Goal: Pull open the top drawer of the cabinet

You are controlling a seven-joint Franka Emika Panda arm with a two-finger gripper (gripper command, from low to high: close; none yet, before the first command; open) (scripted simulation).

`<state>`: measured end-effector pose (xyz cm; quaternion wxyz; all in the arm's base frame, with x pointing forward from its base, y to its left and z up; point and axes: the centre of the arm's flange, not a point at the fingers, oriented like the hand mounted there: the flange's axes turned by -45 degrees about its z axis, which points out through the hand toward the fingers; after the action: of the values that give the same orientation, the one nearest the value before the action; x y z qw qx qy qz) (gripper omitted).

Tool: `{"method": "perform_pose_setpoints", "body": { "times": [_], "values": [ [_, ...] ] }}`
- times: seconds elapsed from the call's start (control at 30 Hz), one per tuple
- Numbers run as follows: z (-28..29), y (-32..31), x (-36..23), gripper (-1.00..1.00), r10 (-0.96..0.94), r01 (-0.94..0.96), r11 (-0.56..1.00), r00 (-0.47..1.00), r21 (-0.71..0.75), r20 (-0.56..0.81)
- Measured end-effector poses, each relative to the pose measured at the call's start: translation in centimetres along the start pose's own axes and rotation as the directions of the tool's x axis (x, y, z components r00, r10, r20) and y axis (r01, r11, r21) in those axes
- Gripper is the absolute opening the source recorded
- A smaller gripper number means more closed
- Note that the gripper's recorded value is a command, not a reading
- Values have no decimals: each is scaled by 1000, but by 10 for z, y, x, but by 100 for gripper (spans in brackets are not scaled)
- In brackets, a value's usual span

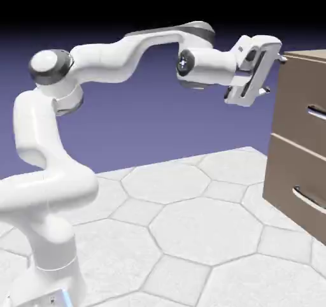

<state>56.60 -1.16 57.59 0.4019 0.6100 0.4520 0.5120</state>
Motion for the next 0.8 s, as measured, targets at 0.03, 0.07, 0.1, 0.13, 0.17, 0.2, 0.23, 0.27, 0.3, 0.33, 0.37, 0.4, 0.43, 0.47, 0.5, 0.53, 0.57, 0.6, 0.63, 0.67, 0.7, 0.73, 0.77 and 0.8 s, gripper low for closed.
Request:
{"method": "perform_pose_setpoints", "body": {
  "times": [0.03, 0.07, 0.1, 0.13, 0.17, 0.2, 0.23, 0.27, 0.3, 0.33, 0.37, 0.4, 0.43, 0.47, 0.5, 0.53, 0.57, 0.6, 0.63, 0.67, 0.7, 0.73, 0.77, 0.8],
  "values": [
    [8, -5, -3, 0, -20, 20, 1000, 1000, -6, -7],
    [15, -9, -6, 0, -40, 40, 999, 999, -13, -13],
    [23, -14, -9, 0, -59, 59, 998, 998, -21, -19],
    [31, -19, -12, 0, -78, 78, 997, 997, -28, -24],
    [39, -24, -16, 0, -97, 96, 995, 995, -37, -29],
    [46, -29, -20, 0, -115, 113, 993, 993, -45, -33],
    [54, -35, -25, 0, -132, 130, 990, 991, -54, -36],
    [62, -40, -29, 0, -149, 147, 987, 988, -64, -39],
    [69, -46, -34, 0, -166, 163, 984, 985, -73, -41],
    [77, -52, -39, 0, -182, 178, 980, 982, -83, -42],
    [84, -57, -45, 0, -197, 193, 977, 979, -94, -42],
    [91, -63, -51, 0, -212, 207, 973, 976, -105, -41],
    [98, -69, -56, 0, -227, 221, 968, 973, -116, -40],
    [105, -75, -63, 0, -240, 234, 964, 970, -127, -37],
    [112, -81, -69, 0, -254, 247, 959, 967, -139, -34],
    [118, -88, -76, 0, -266, 259, 954, 963, -151, -29],
    [120, -89, -77, 0, -268, 261, 953, 963, -153, -28],
    [120, -89, -77, 0, -268, 261, 953, 963, -153, -28],
    [127, -87, -76, 0, -270, 262, 953, 963, -153, -28],
    [135, -85, -75, 0, -270, 263, 952, 962, -154, -28],
    [142, -84, -75, 0, -271, 264, 952, 962, -154, -28],
    [150, -83, -74, 0, -271, 264, 952, 962, -154, -28],
    [157, -82, -74, 0, -270, 263, 952, 962, -154, -28],
    [164, -82, -74, 0, -269, 262, 953, 963, -153, -28]
  ]
}}
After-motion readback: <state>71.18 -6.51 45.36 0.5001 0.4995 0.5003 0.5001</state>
